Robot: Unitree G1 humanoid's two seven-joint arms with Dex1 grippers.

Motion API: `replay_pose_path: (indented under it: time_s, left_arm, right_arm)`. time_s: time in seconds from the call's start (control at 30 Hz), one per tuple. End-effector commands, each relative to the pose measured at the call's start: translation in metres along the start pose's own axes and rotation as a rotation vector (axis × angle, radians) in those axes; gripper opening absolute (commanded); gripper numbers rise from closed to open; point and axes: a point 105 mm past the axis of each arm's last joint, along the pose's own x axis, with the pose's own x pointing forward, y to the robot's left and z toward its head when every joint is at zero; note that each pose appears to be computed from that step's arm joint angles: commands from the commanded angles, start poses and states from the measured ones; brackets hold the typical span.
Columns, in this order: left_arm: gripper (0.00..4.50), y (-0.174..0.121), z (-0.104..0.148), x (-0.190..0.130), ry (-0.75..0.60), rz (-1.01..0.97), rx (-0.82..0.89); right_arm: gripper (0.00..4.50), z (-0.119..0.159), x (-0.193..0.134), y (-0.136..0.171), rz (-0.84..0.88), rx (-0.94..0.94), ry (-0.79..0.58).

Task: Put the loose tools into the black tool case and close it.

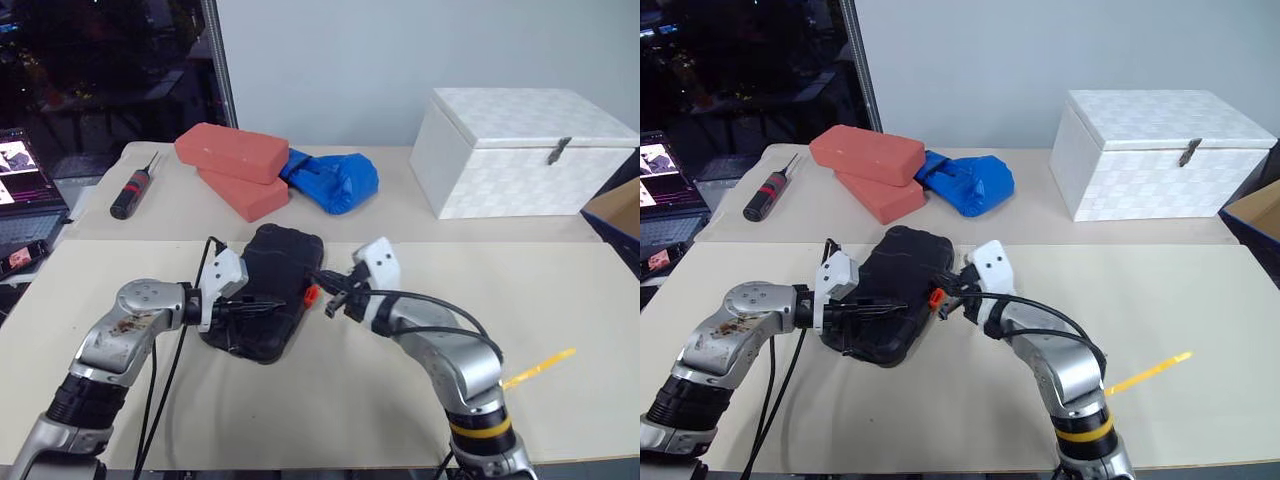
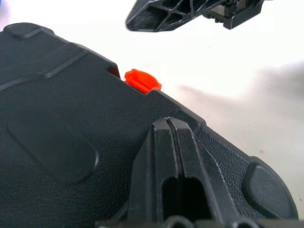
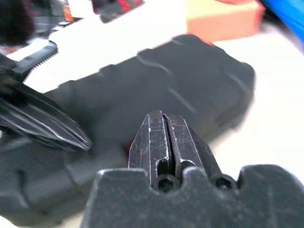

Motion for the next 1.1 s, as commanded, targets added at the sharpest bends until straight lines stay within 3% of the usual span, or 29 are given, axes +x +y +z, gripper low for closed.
replay_pose_path:
  time_s: [0.03,0.3,0.87,1.1]
  left_arm:
    - [0.0,-0.009,-0.048,0.004,0.154,-0.01,-0.132]
    - [0.0,-0.008,-0.047,0.003,0.154,-0.01,-0.13]
    - [0.0,-0.011,-0.047,0.003,0.155,-0.011,-0.133]
    - [0.0,-0.012,-0.048,0.006,0.152,-0.016,-0.136]
  right_arm:
    - [0.07,0.001,-0.006,-0.004,-0.053,-0.017,0.008]
    - [0.07,-0.018,0.003,0.004,-0.009,-0.061,0.106]
    - [0.07,0.0,0.019,0.022,0.096,-0.074,0.059]
    - [0.07,-0.009,0.026,0.033,0.151,-0.037,0.079]
